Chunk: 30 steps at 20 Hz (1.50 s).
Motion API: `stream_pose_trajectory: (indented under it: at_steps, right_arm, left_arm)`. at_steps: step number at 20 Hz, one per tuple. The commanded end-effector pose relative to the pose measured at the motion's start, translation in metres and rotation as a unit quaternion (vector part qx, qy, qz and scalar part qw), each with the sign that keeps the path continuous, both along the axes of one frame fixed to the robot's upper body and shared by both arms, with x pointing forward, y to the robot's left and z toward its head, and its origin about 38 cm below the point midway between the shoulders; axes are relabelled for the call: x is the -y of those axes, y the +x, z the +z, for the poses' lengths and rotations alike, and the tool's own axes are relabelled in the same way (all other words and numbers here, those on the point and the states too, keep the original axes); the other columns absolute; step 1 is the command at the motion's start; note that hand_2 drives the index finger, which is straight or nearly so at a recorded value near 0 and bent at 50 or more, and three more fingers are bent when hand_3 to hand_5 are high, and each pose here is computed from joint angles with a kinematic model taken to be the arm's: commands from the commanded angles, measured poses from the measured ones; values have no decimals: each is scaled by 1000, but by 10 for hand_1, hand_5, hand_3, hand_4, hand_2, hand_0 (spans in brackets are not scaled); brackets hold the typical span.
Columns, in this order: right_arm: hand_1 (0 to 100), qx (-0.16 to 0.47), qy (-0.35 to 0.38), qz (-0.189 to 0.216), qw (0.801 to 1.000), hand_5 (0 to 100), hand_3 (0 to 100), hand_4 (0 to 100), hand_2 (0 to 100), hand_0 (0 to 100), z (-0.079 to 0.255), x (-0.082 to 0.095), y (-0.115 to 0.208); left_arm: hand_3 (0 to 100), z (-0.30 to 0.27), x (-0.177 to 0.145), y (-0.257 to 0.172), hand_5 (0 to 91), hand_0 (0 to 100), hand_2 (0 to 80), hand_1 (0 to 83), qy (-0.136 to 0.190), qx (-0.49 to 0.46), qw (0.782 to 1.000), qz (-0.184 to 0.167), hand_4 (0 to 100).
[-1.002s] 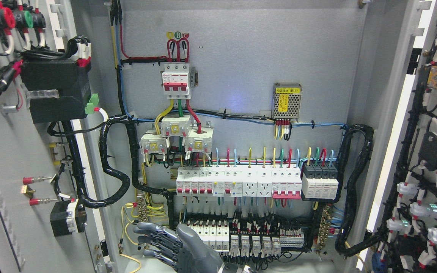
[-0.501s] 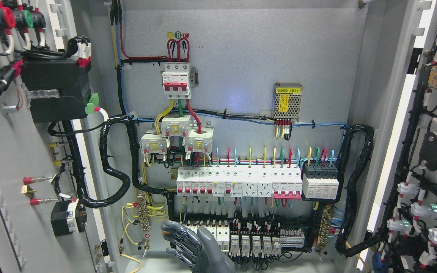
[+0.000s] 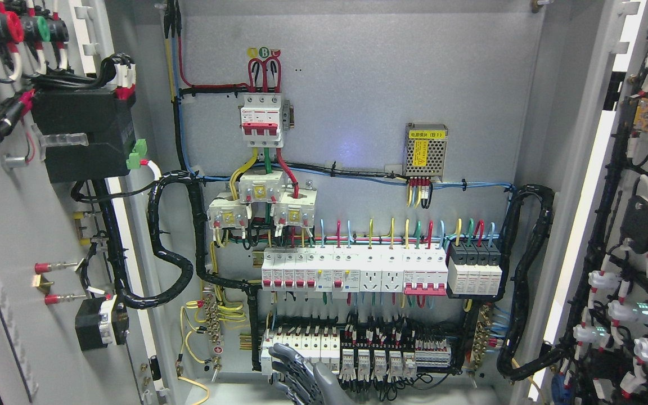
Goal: Open door with both hands
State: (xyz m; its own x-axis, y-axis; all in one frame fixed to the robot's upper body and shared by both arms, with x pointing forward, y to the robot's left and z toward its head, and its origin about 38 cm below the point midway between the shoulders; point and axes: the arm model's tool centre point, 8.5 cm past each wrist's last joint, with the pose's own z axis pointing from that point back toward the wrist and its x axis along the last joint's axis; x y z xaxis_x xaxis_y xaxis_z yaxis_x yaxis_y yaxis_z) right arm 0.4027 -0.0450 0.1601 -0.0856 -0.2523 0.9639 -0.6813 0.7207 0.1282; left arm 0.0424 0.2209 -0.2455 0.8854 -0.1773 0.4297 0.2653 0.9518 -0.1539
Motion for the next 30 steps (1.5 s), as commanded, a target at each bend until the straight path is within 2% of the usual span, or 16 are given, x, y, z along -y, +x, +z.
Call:
stream_pose_trajectory:
  at_steps: [1,6,9,16,19,25,30]
  right_arm:
    - [0,3,-12,-42,999,0,0,0,0,49,-9,12,-14]
    - [0,-11,4,-80,997,0,0,0,0,49,-25,25,-30]
    - [0,-4,13,-91,996,0,0,0,0,49,-22,33,-37]
    - [0,44,52,-116,991,0,0,0,0,48,-15,48,-58]
    - [0,56,59,-127,989,0,0,0,0,48,-15,56,-64]
    - [0,96,54,-136,985,0,0,0,0,48,-8,77,-76]
    - [0,96,46,-138,985,0,0,0,0,48,-12,85,-87]
  left_arm:
    - [0,36,38,42,0,120,0,389,-57,110,989,-78,0]
    - [0,48,54,44,0,120,0,389,-70,164,978,-112,0]
    - [0,55,61,42,0,120,0,389,-81,179,974,-113,0]
    - [0,82,71,37,0,120,0,389,-102,217,963,-124,0]
    - [0,91,67,32,0,120,0,389,-106,227,957,-145,0]
    - [0,129,80,39,0,120,0,389,-141,277,935,-172,0]
    - [0,158,84,61,0,120,0,389,-153,326,917,-170,0]
